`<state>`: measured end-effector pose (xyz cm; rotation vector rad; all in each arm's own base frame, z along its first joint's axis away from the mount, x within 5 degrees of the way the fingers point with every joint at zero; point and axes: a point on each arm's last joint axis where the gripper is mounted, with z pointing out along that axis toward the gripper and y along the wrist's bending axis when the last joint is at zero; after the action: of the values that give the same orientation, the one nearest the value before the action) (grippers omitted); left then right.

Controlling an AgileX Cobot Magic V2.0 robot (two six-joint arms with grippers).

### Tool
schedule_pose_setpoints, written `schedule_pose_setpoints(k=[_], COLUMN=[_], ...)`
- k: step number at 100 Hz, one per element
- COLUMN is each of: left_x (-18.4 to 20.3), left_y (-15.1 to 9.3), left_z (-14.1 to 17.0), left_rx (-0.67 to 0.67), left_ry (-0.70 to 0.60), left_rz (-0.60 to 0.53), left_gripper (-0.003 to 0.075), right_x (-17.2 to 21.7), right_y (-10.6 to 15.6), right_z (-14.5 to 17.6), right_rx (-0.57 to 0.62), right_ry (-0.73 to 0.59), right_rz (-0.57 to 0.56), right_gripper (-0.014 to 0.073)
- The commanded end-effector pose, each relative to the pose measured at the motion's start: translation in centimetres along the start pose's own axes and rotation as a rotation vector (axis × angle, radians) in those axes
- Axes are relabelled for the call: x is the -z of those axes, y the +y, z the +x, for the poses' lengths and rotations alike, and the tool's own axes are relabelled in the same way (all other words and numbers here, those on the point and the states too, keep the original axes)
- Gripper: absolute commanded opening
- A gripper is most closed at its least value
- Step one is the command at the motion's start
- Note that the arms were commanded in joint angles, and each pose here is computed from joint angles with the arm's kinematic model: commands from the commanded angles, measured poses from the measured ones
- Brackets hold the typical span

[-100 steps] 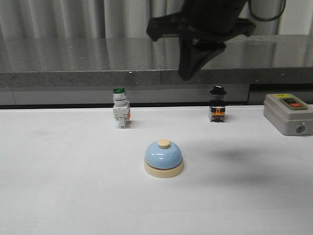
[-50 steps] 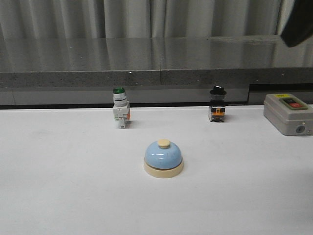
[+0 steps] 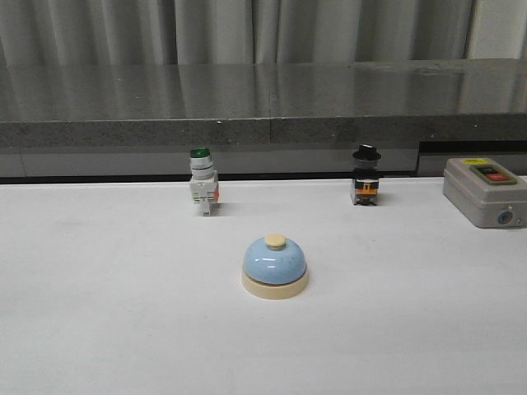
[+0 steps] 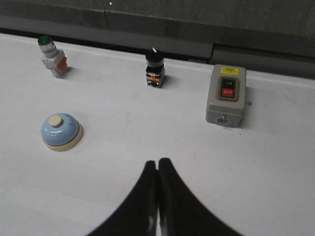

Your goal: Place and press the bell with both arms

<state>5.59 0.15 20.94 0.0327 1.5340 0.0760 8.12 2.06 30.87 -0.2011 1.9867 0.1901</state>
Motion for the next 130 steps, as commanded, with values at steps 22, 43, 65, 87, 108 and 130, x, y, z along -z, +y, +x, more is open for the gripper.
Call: schedule_pose_setpoints(k=[22, 43, 65, 87, 108, 130], left_x=[0.1, 0.1, 0.1, 0.1, 0.1, 0.1], left_y=[-0.1, -0.1, -0.1, -0.1, -0.1, -0.1], left_z=[0.9, 0.9, 0.9, 0.9, 0.9, 0.9], left_rx=[0.013, 0.013, 0.013, 0.013, 0.013, 0.013], left_ry=[-0.055, -0.055, -0.055, -0.055, -0.055, -0.055], left_rz=[-0.005, -0.005, -0.005, -0.005, -0.005, -0.005], left_gripper=[-0.0018, -0.0018, -0.0018, -0.0018, -0.0018, -0.0018], right_x=[3.8, 3.7, 3.7, 2.6, 0.9, 0.6], right_y=[-0.1, -0.1, -0.1, -0.3, -0.6, -1.2], right_z=[0.1, 0.1, 0.1, 0.8, 3.5, 6.4], right_rx=[0.013, 0.013, 0.013, 0.05, 0.059, 0.038], right_ry=[-0.214, -0.213, -0.213, -0.247, -0.381, -0.495], right_rz=[0.005, 0.005, 0.005, 0.027, 0.057, 0.158], right_gripper=[-0.0059, -0.0059, -0.0059, -0.0059, -0.0059, -0.0059])
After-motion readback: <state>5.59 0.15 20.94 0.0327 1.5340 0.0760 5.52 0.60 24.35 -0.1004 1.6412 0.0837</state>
